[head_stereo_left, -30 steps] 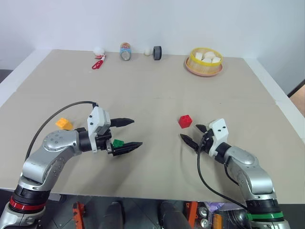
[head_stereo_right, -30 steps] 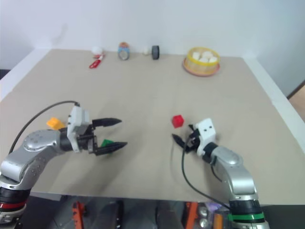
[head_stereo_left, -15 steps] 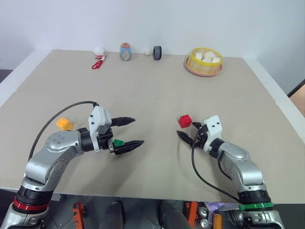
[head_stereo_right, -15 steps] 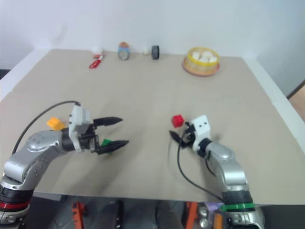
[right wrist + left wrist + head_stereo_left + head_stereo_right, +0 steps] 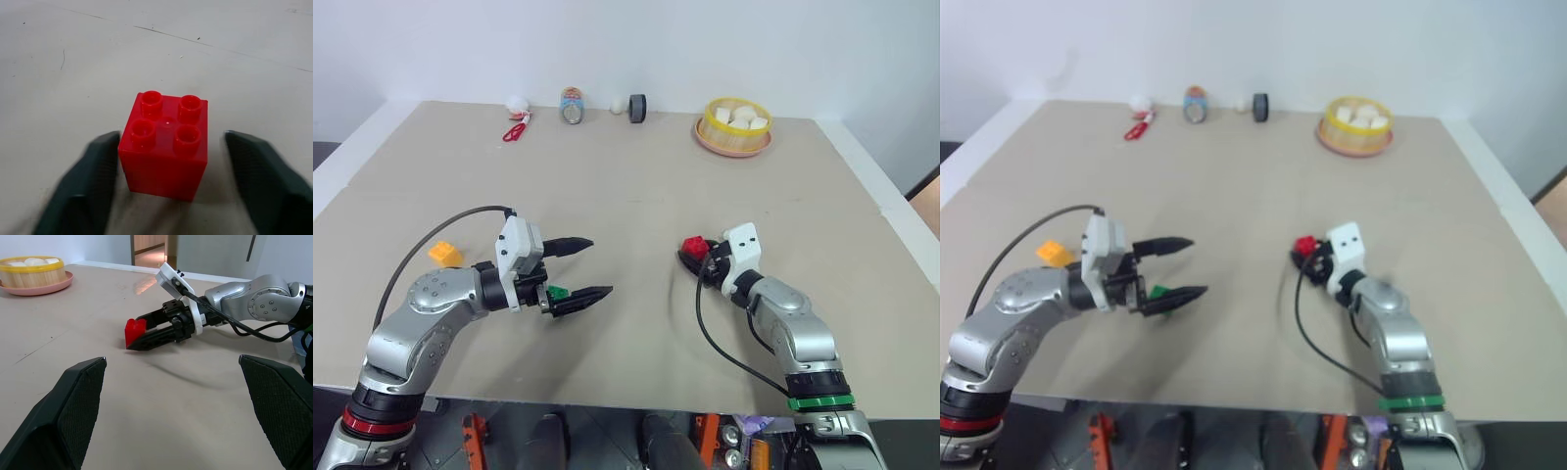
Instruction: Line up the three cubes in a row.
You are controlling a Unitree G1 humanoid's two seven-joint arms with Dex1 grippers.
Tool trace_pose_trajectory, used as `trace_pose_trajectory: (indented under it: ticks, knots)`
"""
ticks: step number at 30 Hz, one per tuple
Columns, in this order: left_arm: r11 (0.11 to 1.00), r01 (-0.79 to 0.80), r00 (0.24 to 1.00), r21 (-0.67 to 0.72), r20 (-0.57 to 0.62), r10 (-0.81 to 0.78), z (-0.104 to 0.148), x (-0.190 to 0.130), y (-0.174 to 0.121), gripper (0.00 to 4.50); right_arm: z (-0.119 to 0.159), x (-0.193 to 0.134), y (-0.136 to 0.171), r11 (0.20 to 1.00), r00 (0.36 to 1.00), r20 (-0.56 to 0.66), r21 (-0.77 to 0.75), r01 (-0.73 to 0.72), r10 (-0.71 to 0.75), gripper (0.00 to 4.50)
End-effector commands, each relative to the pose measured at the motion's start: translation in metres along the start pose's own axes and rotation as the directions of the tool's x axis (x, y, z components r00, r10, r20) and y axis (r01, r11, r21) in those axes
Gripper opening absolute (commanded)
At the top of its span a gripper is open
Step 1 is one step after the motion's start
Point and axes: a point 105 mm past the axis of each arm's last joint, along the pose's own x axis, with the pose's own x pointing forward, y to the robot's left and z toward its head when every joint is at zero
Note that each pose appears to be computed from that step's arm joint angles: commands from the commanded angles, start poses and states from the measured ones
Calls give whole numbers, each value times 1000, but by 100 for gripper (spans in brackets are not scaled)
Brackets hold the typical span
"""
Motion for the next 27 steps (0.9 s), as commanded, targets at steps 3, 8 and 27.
trace_pose_trajectory:
  ticks: [3, 8, 27]
  knots:
    - [999, 12, 1000, 45, 11, -13, 6, -2, -1, 450, 11, -3, -11, 999, 999, 33, -29, 21, -20, 125]
    - [998, 53, 998, 46, 18, -54, 4, -4, -2, 450, 16, -4, -10, 998, 999, 47, -55, -18, 20, 125]
    - [969, 210, 973, 126, 71, -220, 16, -30, -2, 450, 32, -55, 66, 476, 549, -200, -320, -819, 811, 125]
